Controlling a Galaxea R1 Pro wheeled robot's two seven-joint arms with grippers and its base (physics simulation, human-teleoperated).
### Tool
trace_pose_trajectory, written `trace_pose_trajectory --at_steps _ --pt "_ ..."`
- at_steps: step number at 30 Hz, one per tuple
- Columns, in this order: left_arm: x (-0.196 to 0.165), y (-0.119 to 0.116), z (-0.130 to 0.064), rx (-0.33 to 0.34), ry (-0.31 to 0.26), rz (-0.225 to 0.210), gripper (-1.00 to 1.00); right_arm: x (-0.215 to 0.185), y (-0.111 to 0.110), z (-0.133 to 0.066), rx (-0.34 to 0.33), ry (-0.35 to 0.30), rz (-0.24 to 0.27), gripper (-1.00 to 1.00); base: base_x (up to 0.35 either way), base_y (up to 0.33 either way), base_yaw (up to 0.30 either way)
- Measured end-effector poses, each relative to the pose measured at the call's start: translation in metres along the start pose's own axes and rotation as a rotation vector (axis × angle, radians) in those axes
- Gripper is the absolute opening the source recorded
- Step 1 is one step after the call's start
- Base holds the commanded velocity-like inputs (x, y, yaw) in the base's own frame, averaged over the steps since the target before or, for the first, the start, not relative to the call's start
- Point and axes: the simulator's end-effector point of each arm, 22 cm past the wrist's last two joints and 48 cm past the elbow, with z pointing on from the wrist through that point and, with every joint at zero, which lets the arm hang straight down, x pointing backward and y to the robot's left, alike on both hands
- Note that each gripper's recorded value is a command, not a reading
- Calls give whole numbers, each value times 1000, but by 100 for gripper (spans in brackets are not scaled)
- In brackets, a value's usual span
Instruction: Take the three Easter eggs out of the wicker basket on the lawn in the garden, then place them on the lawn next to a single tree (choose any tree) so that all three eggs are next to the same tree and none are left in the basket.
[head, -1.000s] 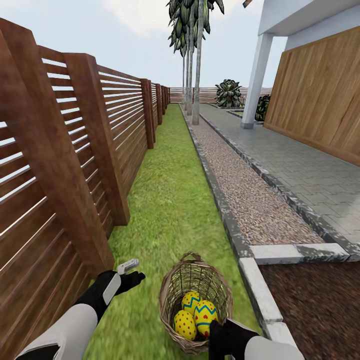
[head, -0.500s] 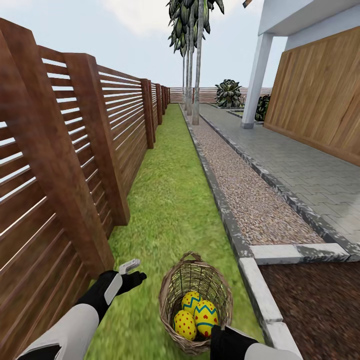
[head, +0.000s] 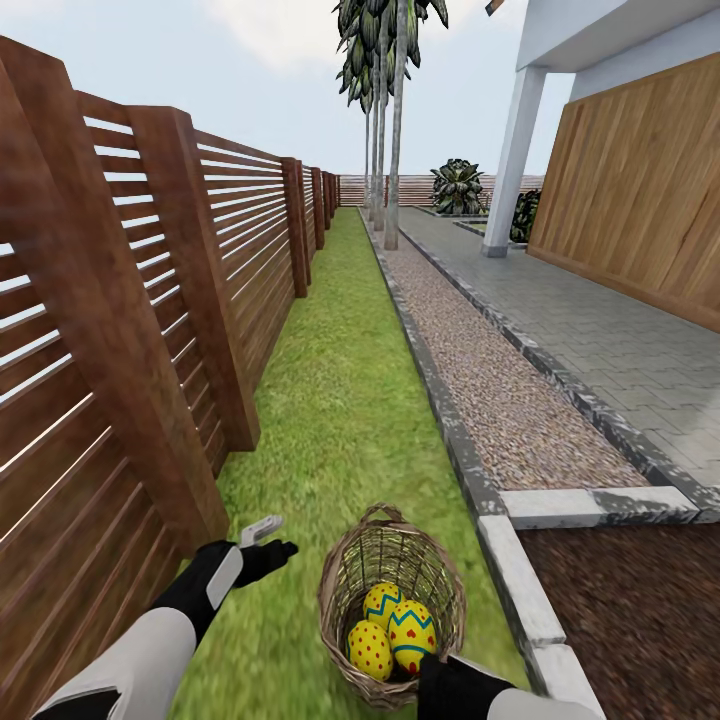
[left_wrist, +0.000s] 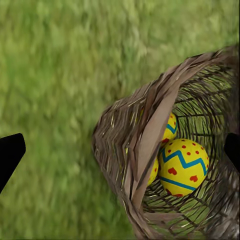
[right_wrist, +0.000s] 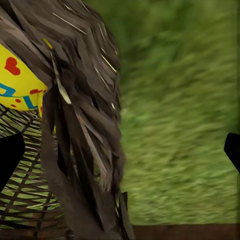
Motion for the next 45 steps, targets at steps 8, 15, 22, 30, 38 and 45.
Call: trace_pose_trajectory --at_steps 8,15,22,30,38,45 --pt "1 -2 3 23 -1 -1 100 -2 -9 9 -61 3 0 100 0 0 0" --pt "3 1 5 22 -1 -1 100 -3 -10 13 -63 3 0 100 0 0 0" --pt "5 3 8 21 0 -2 100 -3 -11 17 -63 3 -3 100 0 0 0" --pt "10 8 16 21 0 -2 100 -6 -12 26 -67 1 -2 100 0 0 0" --pt "14 11 22 20 -1 -2 100 -7 -15 34 -66 2 -1 100 0 0 0" --pt "17 14 25 22 -5 -1 100 -5 -14 38 -70 13 6 100 0 0 0"
